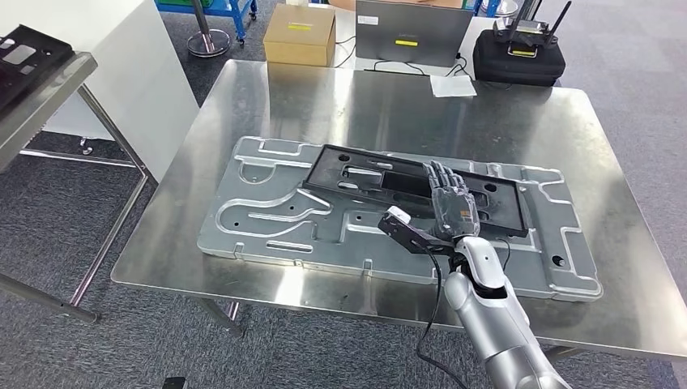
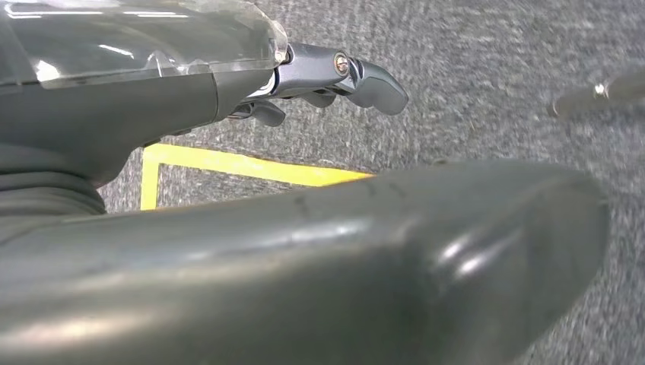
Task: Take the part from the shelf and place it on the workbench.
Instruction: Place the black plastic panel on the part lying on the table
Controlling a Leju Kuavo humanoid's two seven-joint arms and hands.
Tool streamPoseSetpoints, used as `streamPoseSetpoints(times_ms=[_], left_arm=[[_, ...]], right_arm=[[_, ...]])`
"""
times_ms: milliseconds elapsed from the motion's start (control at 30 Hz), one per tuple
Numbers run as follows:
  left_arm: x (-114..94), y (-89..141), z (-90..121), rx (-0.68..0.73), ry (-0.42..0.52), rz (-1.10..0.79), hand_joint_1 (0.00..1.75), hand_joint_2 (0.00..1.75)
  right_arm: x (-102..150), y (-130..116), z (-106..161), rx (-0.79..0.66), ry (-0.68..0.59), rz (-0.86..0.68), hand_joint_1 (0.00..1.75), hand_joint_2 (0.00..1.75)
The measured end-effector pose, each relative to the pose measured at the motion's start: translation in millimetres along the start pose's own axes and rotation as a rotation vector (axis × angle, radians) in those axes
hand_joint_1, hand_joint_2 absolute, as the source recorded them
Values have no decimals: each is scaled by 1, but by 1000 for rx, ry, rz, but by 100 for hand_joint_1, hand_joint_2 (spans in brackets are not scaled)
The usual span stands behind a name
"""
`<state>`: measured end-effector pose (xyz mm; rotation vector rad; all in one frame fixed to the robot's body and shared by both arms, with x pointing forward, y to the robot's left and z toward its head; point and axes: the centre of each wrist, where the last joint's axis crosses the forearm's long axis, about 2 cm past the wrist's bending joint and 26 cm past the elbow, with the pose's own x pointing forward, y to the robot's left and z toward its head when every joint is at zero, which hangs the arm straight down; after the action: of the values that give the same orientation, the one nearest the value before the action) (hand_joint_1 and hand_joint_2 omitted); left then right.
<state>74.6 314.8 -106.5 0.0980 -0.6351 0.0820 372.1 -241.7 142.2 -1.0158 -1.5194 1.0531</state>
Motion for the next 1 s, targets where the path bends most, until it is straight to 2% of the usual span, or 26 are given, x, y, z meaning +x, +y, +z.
streamPoseSetpoints(times_ms=[367,567,767,967,1000], left_arm=[[-1,2,0,-4,-10,32,0,0],[-4,2,2,-2,-18,47,0,0],[-8,3,4,8,-20,60,0,0],[-12,2,6,20,-16,70,0,0],[-13,2,7,22,-15,73,0,0]], right_arm=[[35,-23,-12,-21,-75,-146,0,0],[61,-34,-4,-75,-173,-241,0,0],[88,-55,14,-241,-308,-333,0,0],[103,-70,49,-516,-401,-417,0,0],[104,-71,56,-556,-409,-430,0,44]])
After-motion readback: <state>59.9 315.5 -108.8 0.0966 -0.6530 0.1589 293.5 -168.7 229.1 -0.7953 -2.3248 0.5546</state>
